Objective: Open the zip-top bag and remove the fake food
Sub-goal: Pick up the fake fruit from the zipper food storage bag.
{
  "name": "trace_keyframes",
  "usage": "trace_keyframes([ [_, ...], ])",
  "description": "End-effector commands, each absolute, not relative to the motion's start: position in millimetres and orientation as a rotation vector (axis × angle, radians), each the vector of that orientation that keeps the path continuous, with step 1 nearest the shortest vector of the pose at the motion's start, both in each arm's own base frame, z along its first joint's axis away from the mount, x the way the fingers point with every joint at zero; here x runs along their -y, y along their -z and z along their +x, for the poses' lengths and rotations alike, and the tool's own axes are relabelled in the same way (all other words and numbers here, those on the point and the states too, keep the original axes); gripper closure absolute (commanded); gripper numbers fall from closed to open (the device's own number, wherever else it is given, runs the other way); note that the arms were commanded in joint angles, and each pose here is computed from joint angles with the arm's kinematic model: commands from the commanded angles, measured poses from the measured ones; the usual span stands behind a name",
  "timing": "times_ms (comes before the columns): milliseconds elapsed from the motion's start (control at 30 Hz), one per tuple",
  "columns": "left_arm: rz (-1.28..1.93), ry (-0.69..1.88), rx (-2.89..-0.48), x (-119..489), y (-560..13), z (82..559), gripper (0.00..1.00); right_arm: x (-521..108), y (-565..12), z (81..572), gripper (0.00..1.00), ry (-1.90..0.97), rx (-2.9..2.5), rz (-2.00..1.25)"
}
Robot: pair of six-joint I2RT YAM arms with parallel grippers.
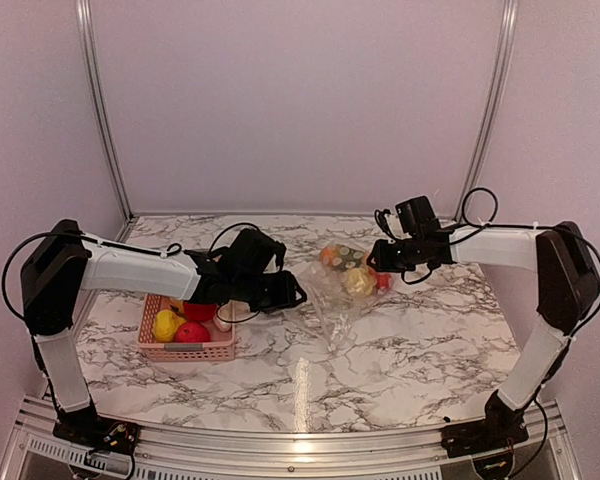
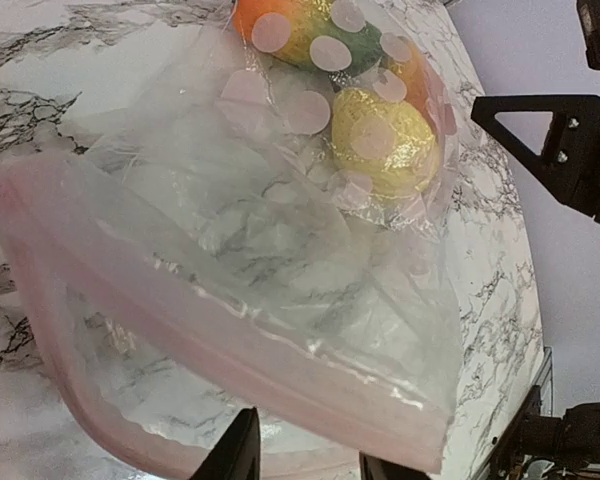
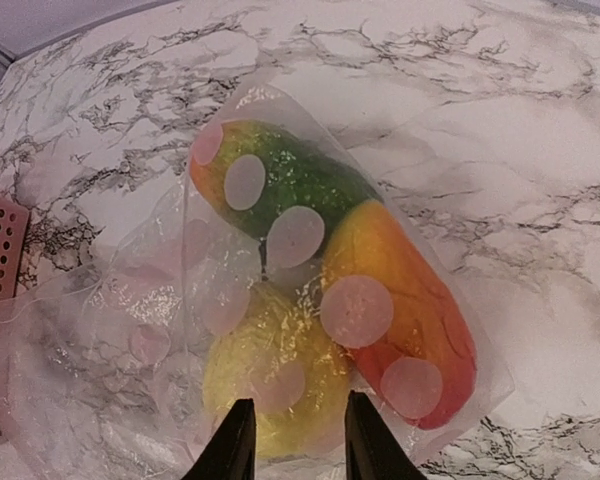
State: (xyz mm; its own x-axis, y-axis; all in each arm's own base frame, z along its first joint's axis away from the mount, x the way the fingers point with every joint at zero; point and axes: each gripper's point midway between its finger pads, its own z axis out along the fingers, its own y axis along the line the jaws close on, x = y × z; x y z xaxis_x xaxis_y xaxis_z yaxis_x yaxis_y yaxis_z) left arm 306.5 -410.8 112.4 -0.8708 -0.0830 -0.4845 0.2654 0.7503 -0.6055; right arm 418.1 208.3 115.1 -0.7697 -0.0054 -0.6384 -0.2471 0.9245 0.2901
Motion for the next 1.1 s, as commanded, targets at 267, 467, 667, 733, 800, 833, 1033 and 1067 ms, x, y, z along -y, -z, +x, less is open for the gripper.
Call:
trace_keyframes([
  [267,0.109,0.913,-2.496,432.9,-78.8,325.3,0.69,-220.2,-87.6,442.1,0.75,-0.479,-2.429,-0.163],
  [467,0.084,0.841,-2.552,423.8,-54.6,323.9,0.68,-220.2,-69.9,431.2,0.75,-0.47,-2.464,-0.166],
  [667,0.094,0.821,-2.555,422.9,-53.2,324.3,0.62,-229.4,-65.9,419.2,0.69,-0.461,-2.476,-0.211],
  [733,0.095,0.825,-2.552,423.4,-54.4,324.6,0.61,-231.5,-64.3,416.1,0.64,-0.442,-2.48,-0.232],
  [800,0.1,0.828,-2.548,424.1,-55.2,324.7,0.59,-234.1,-63.6,413.9,0.6,-0.429,-2.48,-0.248],
  [833,0.102,0.83,-2.547,424.0,-55.5,324.7,0.58,-235.6,-62.3,412.2,0.58,-0.426,-2.483,-0.257],
  [1033,0.128,0.848,-2.536,426.6,-60.3,322.7,0.53,-241.3,-51.7,404.6,0.49,-0.365,-2.506,-0.308],
  [1067,0.13,0.852,-2.533,427.2,-61.4,323.1,0.52,-242.4,-50.3,403.5,0.49,-0.351,-2.509,-0.32],
])
